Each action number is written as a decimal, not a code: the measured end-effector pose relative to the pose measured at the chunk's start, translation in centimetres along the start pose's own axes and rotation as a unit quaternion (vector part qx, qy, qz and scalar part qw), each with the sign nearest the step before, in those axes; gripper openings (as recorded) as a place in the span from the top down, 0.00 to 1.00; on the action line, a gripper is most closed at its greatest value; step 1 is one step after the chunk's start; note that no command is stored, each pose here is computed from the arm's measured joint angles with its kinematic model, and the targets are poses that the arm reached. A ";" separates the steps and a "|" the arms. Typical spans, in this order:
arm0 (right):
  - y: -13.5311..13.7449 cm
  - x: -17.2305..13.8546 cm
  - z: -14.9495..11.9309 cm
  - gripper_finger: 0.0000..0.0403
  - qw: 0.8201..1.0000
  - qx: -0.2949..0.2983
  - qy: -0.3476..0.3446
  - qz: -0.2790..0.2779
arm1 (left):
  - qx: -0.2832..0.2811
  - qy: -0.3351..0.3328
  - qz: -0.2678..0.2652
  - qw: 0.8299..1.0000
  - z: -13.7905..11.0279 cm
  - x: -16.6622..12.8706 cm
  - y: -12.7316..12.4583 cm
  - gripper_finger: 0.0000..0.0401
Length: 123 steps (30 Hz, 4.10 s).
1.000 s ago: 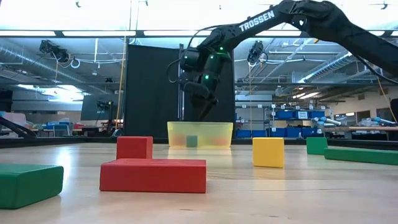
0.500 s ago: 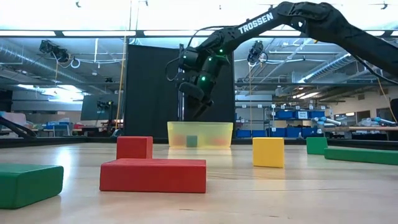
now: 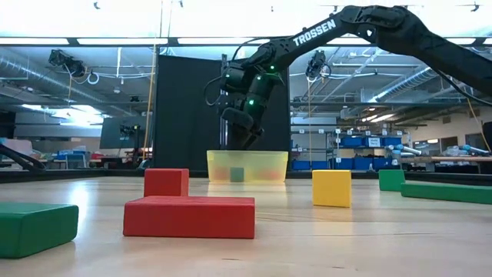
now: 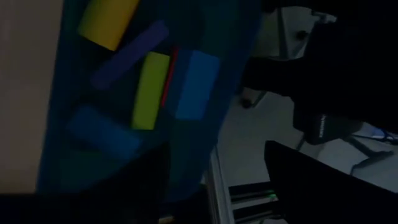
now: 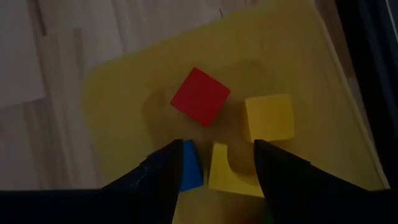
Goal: Sort blocks by size
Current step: Put the yellow arch into the blue bin
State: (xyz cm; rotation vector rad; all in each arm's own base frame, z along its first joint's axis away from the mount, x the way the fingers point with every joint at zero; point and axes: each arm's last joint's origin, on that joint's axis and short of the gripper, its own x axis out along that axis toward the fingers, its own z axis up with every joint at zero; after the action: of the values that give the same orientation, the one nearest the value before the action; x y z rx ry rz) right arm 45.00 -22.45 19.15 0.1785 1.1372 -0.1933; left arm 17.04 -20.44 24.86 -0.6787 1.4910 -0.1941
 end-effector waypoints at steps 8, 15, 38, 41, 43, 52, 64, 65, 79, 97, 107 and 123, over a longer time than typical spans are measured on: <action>-0.7 1.7 -0.8 0.49 1.000 -0.016 0.025 0.001 | -0.034 -0.011 -0.030 0.999 0.2 0.0 -0.6 0.29; -1.1 1.6 -0.7 0.51 1.000 -0.018 0.020 -0.013 | -0.061 -0.017 -0.050 0.997 0.4 -0.1 -1.0 0.30; -1.0 3.8 -2.8 0.74 0.998 -0.015 0.063 -0.015 | -0.066 -0.016 -0.047 0.997 0.3 -0.1 -0.9 0.30; -0.8 3.5 -2.8 0.78 0.996 -0.034 0.074 -0.031 | -0.066 -0.016 -0.046 0.997 0.3 -0.1 -0.9 0.30; -0.7 3.4 -2.7 0.80 0.995 -0.043 0.077 -0.034 | -0.067 -0.015 -0.044 0.997 0.3 -0.1 -0.9 0.30; -1.0 1.3 -1.3 0.97 0.998 -0.045 0.037 -0.037 | -0.069 -0.020 -0.035 0.997 0.3 -0.1 -0.7 0.30; -0.2 -5.2 2.7 0.99 0.998 -0.028 -0.049 -0.022 | -0.076 -0.020 -0.030 0.996 0.3 -0.1 -0.6 0.30; -0.5 -5.4 2.6 0.99 0.999 -0.017 -0.049 -0.016 | -0.078 -0.023 -0.030 0.996 0.3 -0.1 -0.6 0.30; -4.2 -4.8 -0.6 0.62 0.996 0.076 0.047 0.018 | -0.083 -0.067 -0.018 0.994 0.6 -0.1 -0.5 0.30; -3.3 -0.1 -1.9 0.47 0.996 0.069 0.059 -0.013 | -0.088 -0.067 -0.019 0.994 0.6 -0.1 -0.5 0.30; -3.4 1.7 -3.2 0.49 0.994 0.072 0.079 -0.017 | -0.101 -0.067 -0.021 0.992 0.6 -0.1 -0.5 0.30; -1.8 2.7 -3.5 0.68 0.994 0.060 0.087 0.005 | -0.100 -0.066 -0.021 0.993 0.6 -0.1 -0.5 0.30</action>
State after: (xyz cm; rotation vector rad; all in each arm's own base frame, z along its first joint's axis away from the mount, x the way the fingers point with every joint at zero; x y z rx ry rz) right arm 42.55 -23.57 15.15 0.3122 1.2995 -0.2399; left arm 17.71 -20.66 25.18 -0.8676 1.3810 -0.0300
